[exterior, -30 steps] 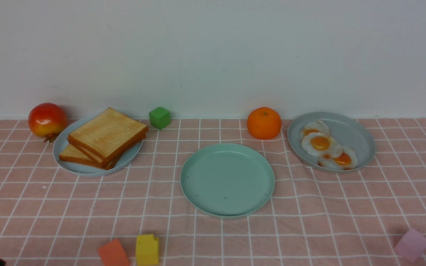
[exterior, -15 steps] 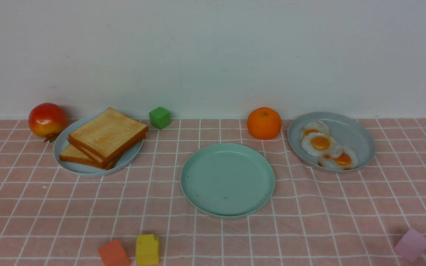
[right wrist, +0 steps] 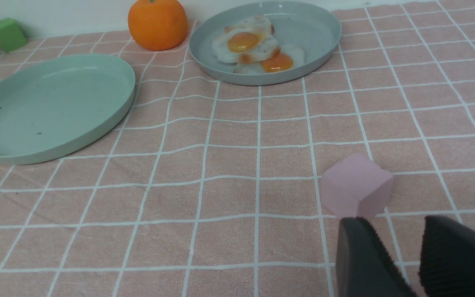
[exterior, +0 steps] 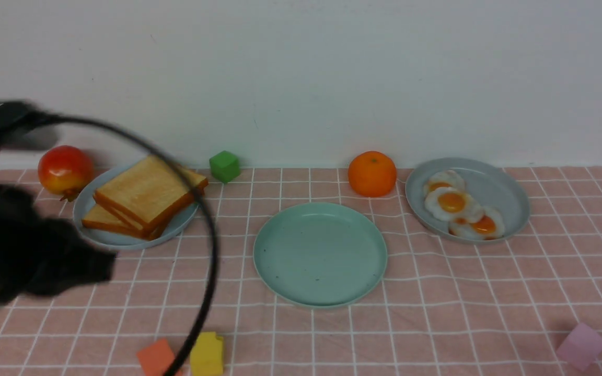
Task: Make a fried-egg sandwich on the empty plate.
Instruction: Use the left arm to grab a slice of bread
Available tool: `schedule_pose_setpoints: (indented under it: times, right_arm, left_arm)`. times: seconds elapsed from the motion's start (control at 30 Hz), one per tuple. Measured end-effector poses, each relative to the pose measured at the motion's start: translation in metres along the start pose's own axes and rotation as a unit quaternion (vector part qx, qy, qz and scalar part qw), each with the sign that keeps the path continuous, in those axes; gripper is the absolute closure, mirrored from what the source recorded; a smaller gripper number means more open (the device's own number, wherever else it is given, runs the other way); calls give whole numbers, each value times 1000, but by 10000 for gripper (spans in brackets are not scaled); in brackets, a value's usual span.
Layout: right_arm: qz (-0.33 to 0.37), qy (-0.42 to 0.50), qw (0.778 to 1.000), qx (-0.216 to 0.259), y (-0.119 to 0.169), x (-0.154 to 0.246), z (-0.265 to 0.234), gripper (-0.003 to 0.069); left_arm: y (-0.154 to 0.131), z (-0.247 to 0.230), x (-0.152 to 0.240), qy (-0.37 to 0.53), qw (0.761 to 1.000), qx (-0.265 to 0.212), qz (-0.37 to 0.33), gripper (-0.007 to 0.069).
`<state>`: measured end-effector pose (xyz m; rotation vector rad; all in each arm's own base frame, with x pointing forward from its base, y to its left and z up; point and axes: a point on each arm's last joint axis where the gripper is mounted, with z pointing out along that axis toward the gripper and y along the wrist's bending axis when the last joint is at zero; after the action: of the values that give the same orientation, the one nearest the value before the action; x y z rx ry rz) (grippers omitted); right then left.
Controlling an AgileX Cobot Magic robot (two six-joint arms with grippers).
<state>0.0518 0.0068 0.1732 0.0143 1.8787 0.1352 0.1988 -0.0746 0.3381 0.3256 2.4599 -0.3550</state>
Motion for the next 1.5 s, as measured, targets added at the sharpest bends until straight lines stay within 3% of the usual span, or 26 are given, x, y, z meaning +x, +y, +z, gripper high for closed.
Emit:
schedule_pose_setpoints:
  times: [0.17,0.43,1.03,1.17,1.23,1.3,1.4,1.5]
  right_arm:
    - [0,0,1000,0,0,0,0,417]
    - [0,0,1000,0,0,0,0,417]
    - [5,-5,1000,-1,0,-1,0,417]
    - [116,-47,992,-23,3,-7,0,417]
    - [177,-83,980,-34,3,-14,0,417]
    - [263,-139,954,-48,1,-24,-3,417]
    - [302,-153,939,-57,1,-30,-5,417]
    - [282,-112,949,-92,13,-53,-18,417]
  left_arm:
    - [0,38,-53,29,999,-20,-10,629]
    - [12,84,-83,93,993,-67,20,638]
    - [19,95,-90,79,992,-94,41,638]
    - [20,94,-87,92,990,-102,46,638]
    - [20,94,-87,96,989,-102,45,638]
    - [20,94,-86,98,989,-102,45,638]
    - [20,94,-87,94,989,-102,48,638]
    - [21,97,-89,87,990,-102,51,638]
